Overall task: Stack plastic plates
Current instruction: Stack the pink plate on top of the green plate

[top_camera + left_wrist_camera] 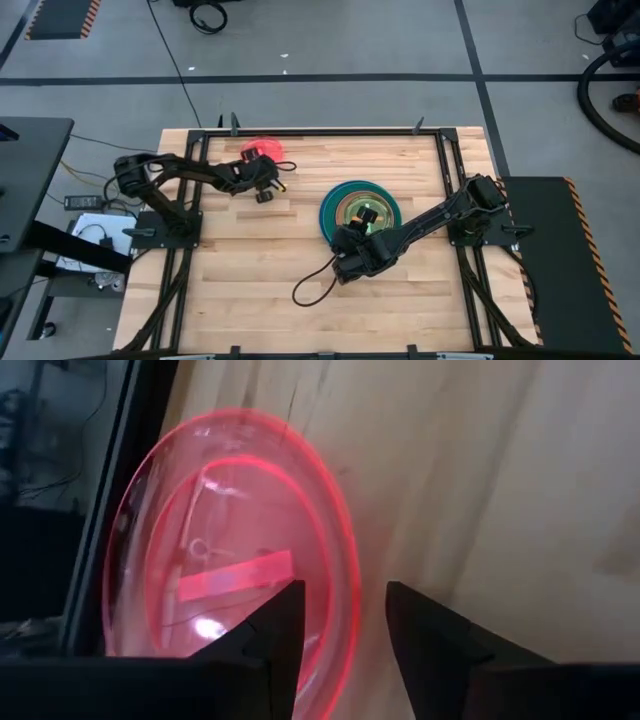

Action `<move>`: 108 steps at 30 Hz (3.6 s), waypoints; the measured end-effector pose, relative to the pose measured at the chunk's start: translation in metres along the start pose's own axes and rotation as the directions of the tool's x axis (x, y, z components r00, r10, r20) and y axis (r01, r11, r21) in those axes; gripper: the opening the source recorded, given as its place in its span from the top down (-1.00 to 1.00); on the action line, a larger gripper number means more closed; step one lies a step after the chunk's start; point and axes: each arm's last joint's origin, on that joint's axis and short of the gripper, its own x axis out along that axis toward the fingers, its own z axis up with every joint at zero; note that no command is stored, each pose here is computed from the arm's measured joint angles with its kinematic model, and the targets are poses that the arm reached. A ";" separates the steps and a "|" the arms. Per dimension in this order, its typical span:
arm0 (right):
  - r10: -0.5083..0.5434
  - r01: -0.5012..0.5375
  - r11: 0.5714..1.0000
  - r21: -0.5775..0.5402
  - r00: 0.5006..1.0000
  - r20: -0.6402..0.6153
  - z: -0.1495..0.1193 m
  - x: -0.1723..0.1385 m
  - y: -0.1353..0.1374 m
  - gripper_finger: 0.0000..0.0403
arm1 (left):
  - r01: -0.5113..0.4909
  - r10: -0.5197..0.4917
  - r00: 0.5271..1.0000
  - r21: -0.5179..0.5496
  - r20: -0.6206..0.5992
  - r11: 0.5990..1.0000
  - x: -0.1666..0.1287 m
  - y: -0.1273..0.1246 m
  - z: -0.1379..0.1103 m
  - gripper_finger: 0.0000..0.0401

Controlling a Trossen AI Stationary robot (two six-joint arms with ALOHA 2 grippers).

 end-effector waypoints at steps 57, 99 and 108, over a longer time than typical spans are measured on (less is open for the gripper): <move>-0.036 0.063 0.921 -0.384 0.996 0.077 0.002 -0.024 -0.013 0.53 | 0.036 -0.132 0.974 0.442 0.187 0.896 -0.103 -0.083 0.066 0.99; 0.122 -0.112 0.955 -0.275 0.992 0.018 -0.015 -0.069 -0.018 0.53 | -0.004 -0.632 0.663 0.846 0.401 0.532 -0.103 -0.142 0.142 0.99; 0.110 -0.100 0.959 -0.264 0.994 0.024 -0.021 -0.078 -0.021 0.53 | 0.017 -0.654 0.662 0.865 0.367 0.502 -0.084 -0.145 0.171 0.99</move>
